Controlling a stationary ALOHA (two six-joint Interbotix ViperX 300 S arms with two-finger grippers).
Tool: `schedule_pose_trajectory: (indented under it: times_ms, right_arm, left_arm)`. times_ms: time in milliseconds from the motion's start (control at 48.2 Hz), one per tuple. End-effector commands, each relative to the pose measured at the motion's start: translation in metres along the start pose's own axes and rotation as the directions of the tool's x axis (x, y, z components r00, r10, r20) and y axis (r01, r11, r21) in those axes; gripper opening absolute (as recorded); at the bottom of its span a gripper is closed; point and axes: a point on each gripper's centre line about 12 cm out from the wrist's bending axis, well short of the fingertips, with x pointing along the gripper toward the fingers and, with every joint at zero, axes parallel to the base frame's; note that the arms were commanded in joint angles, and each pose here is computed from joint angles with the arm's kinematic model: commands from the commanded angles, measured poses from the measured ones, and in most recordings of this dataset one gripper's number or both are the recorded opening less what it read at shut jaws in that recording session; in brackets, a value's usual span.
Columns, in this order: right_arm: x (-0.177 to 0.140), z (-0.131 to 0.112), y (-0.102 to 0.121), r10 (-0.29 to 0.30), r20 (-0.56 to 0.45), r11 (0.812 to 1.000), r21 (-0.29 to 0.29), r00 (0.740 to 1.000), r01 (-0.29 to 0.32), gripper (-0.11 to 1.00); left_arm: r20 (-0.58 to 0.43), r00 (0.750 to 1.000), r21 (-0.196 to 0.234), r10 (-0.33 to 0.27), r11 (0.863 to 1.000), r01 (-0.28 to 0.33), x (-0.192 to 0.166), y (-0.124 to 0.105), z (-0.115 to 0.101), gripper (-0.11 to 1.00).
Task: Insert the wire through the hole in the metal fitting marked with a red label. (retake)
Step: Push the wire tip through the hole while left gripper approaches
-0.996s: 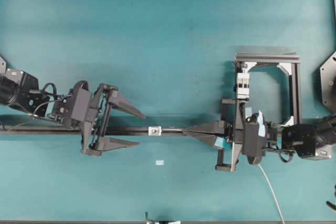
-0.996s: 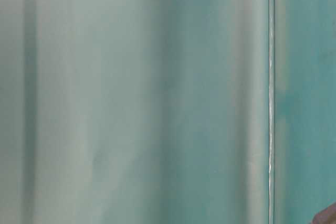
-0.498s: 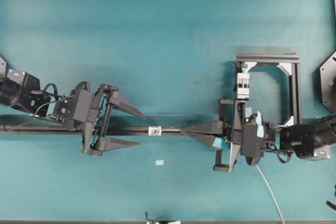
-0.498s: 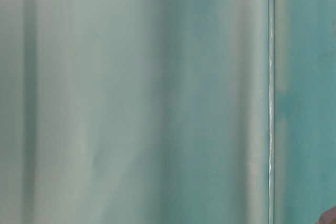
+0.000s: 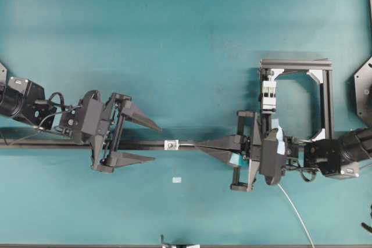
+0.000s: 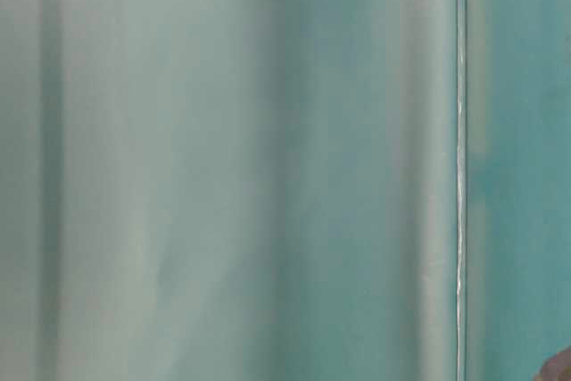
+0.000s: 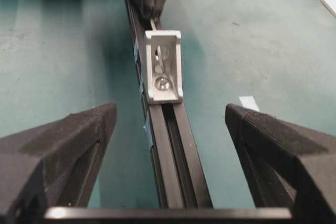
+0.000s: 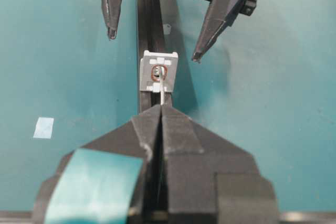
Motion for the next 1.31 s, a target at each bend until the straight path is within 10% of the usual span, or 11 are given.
schedule_pose_trajectory:
  times_ms: [0,1287]
  right_arm:
    - [0.005,0.009,0.001,-0.004,0.029,1.000,0.015,1.000,0.003,0.01]
    - [0.033,0.011,-0.002,0.025,0.030,1.000,-0.004,0.999,-0.025,0.01]
  left_arm:
    - [0.029,1.000,0.000,-0.001,1.000,0.001,0.003,0.000,0.008,0.57]
    - [0.045,0.999,-0.006,0.015,1.000,-0.015,0.007,0.006,0.012,0.57]
